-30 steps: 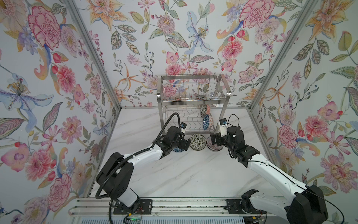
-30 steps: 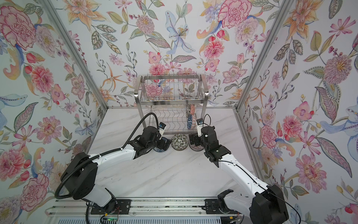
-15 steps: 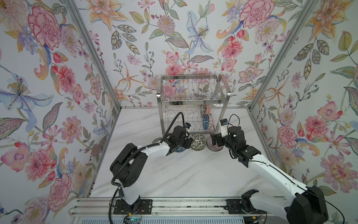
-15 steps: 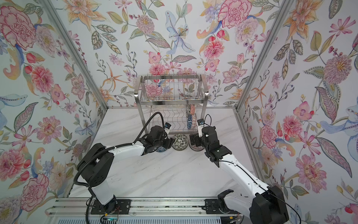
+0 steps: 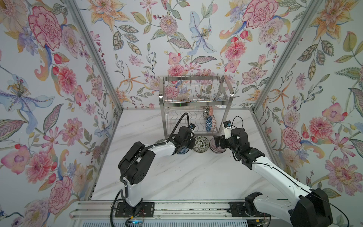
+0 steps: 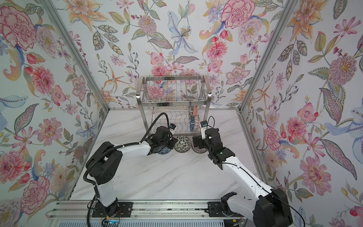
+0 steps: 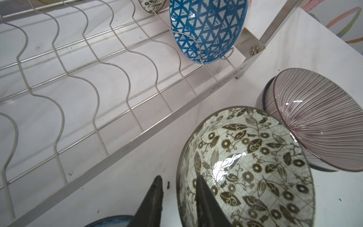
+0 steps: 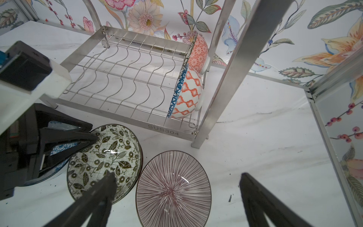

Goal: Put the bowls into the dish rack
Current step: 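Lower left gripper onto rim of green leaf-pattern bowl and grasp it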

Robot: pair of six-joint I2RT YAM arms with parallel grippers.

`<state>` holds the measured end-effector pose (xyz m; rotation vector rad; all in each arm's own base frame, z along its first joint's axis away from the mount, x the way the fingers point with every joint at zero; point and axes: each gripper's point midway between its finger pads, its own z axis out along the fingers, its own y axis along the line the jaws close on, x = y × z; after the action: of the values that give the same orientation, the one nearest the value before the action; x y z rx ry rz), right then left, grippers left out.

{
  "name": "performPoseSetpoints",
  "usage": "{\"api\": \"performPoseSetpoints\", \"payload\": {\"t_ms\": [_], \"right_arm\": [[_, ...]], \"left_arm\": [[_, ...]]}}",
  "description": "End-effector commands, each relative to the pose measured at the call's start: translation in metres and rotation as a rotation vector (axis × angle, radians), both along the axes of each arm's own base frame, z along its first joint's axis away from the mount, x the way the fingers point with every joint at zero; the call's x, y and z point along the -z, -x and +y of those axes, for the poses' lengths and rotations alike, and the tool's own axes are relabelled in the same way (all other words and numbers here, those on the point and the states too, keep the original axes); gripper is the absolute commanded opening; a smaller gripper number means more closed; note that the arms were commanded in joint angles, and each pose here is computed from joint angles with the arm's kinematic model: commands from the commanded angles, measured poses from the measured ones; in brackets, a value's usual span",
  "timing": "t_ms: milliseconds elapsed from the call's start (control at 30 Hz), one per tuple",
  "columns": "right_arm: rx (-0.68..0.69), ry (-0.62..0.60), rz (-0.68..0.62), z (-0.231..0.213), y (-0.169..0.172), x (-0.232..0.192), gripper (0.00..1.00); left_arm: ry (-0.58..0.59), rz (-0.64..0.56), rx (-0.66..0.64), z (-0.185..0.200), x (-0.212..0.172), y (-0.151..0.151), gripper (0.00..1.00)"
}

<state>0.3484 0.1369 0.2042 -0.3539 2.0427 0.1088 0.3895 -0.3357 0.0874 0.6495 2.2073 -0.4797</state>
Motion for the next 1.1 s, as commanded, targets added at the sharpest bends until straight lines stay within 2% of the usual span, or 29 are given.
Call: {"api": "performPoseSetpoints", "payload": {"t_ms": [0, 167, 467, 1033, 1067], "right_arm": [[0.011, -0.011, 0.01, -0.004, 0.004, 0.003, 0.99], [0.015, -0.012, 0.005, -0.006, 0.005, 0.001, 0.99], [0.02, -0.014, 0.007, -0.007, 0.005, 0.003, 0.99], [0.02, -0.02, 0.011, -0.008, 0.005, 0.004, 0.99], [0.021, -0.021, 0.01, -0.008, 0.005, 0.004, 0.99]], "left_arm": [[0.011, 0.006, 0.018, -0.01, -0.001, -0.003, 0.28], [0.006, 0.009, 0.021, -0.011, 0.0, -0.004, 0.25], [-0.019, -0.003, 0.015, -0.008, -0.007, -0.006, 0.0], [-0.097, -0.076, -0.005, 0.004, -0.039, -0.012, 0.0], [-0.095, -0.073, -0.002, 0.003, -0.038, -0.012, 0.03]]}}
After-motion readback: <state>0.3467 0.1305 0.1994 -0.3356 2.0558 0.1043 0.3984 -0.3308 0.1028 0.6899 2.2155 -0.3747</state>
